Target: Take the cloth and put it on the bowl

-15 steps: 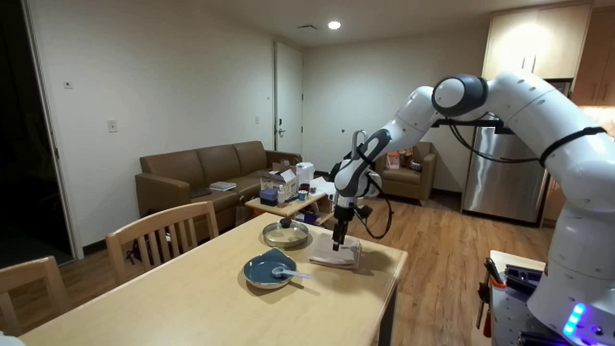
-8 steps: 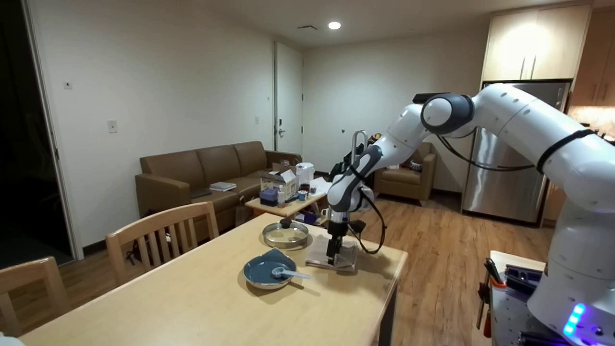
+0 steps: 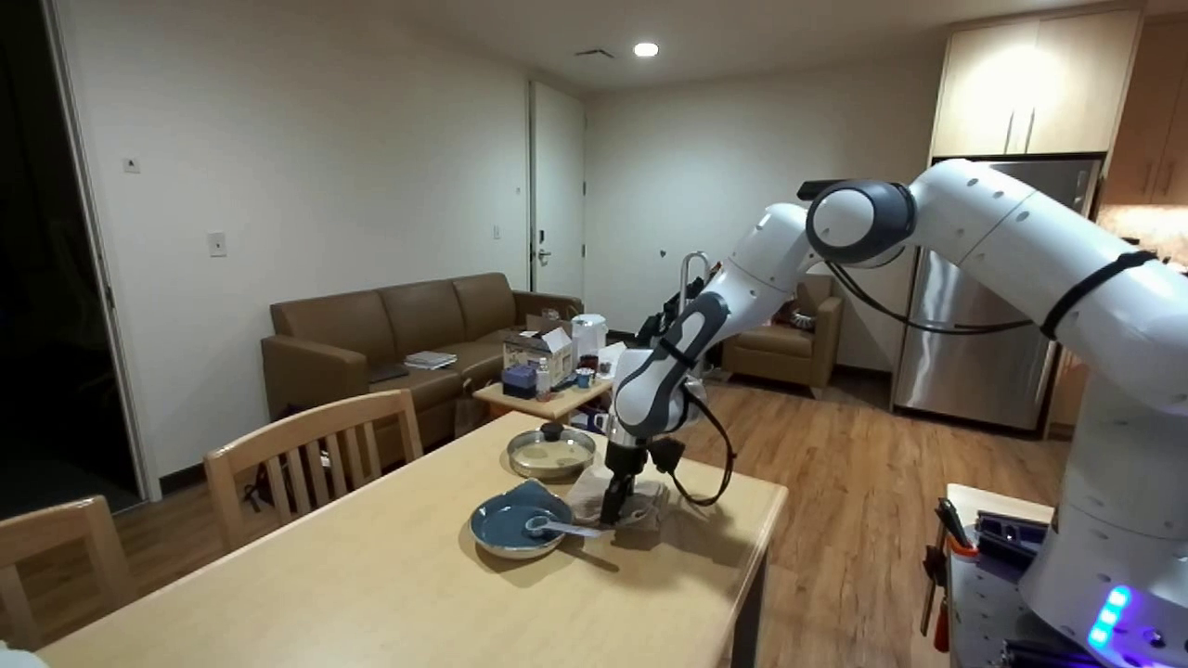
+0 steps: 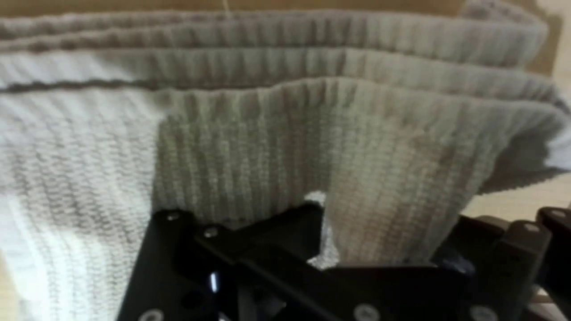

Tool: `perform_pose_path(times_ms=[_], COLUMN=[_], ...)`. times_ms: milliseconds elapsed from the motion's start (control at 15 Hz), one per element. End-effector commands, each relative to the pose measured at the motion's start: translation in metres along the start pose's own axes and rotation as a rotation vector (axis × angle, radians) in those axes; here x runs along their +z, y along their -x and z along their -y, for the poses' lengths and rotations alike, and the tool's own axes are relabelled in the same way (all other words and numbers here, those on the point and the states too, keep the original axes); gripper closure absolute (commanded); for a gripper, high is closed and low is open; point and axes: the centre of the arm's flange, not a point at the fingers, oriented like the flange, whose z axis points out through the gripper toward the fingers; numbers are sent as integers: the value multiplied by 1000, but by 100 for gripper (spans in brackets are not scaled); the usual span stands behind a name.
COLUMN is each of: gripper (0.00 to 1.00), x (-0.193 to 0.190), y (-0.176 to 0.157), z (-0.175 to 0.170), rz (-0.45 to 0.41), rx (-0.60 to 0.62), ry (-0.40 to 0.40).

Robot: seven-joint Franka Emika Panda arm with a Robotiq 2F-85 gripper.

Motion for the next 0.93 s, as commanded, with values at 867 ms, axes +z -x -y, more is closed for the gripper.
perform_pose_path(times_ms=[867], gripper=[97], x=[-27], y=[-10], z=[96], rz=[-23], rx=[227], ry=[-149])
